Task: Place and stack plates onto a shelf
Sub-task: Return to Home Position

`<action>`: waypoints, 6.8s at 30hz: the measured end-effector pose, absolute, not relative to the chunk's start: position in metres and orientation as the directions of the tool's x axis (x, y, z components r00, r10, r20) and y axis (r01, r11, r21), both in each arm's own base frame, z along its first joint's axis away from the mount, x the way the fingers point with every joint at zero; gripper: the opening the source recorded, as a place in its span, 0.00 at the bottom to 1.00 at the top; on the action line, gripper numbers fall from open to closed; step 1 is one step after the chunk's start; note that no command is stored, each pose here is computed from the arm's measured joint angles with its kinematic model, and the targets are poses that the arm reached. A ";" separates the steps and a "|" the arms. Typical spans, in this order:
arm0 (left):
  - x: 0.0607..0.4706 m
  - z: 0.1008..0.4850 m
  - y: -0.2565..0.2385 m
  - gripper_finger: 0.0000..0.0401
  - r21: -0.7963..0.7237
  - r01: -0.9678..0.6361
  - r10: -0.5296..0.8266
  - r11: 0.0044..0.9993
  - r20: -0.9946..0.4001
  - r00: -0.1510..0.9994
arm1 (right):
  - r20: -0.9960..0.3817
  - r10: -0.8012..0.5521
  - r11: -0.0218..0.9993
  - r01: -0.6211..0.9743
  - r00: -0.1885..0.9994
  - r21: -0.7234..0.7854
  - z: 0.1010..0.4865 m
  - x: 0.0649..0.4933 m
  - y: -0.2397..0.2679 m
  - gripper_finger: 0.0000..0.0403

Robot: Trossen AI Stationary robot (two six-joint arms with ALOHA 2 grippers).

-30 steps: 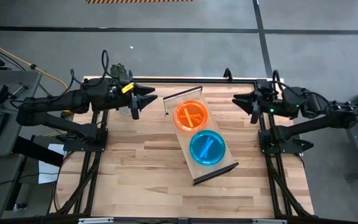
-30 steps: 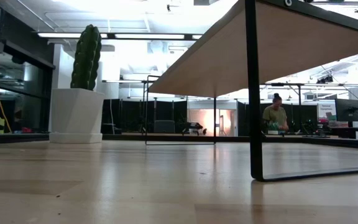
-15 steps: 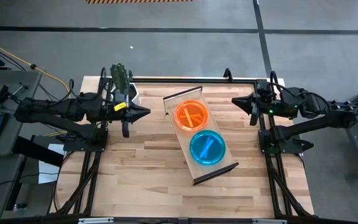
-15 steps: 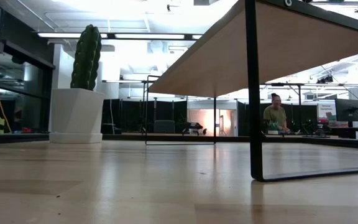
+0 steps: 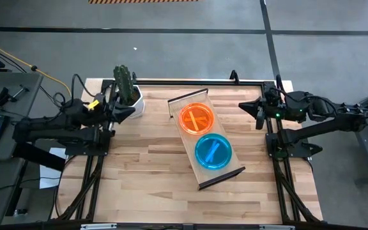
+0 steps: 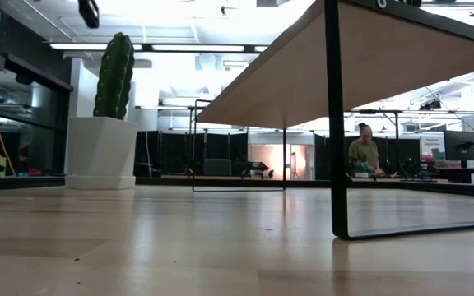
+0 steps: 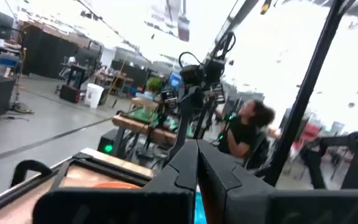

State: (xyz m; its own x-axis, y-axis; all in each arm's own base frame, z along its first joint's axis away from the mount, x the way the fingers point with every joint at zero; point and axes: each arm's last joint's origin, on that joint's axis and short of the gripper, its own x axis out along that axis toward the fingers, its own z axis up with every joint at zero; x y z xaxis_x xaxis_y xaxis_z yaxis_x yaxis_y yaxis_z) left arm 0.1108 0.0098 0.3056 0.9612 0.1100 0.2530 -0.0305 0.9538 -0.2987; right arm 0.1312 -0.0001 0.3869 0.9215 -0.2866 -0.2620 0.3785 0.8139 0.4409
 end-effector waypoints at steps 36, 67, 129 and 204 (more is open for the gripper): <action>0.086 0.216 0.003 0.00 -0.385 -0.024 0.107 0.923 0.194 0.975 | -0.361 -0.093 0.805 0.283 0.928 0.521 0.378 0.085 0.002 0.00; 0.098 0.170 0.008 0.00 -0.434 -0.214 0.250 0.875 0.027 0.968 | 0.005 0.082 0.952 -0.080 0.997 0.295 0.252 0.058 0.005 0.00; 0.098 0.170 0.008 0.00 -0.432 -0.213 0.246 0.876 0.022 0.969 | 0.000 0.028 0.936 -0.026 1.000 0.351 0.168 0.098 0.006 0.00; 0.098 0.169 0.008 0.00 -0.432 -0.213 0.246 0.876 0.021 0.969 | 0.000 0.028 0.936 -0.026 1.000 0.351 0.168 0.098 0.006 0.00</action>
State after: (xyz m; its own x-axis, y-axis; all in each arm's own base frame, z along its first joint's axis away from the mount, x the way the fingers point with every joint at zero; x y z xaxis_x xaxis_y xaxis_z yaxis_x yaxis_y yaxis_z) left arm 0.0985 0.0075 0.1695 0.9691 0.2458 0.0213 -0.2127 0.8762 -0.4323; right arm 0.0975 0.0062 0.1683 0.9996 0.0280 0.0002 -0.0263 0.9361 0.3509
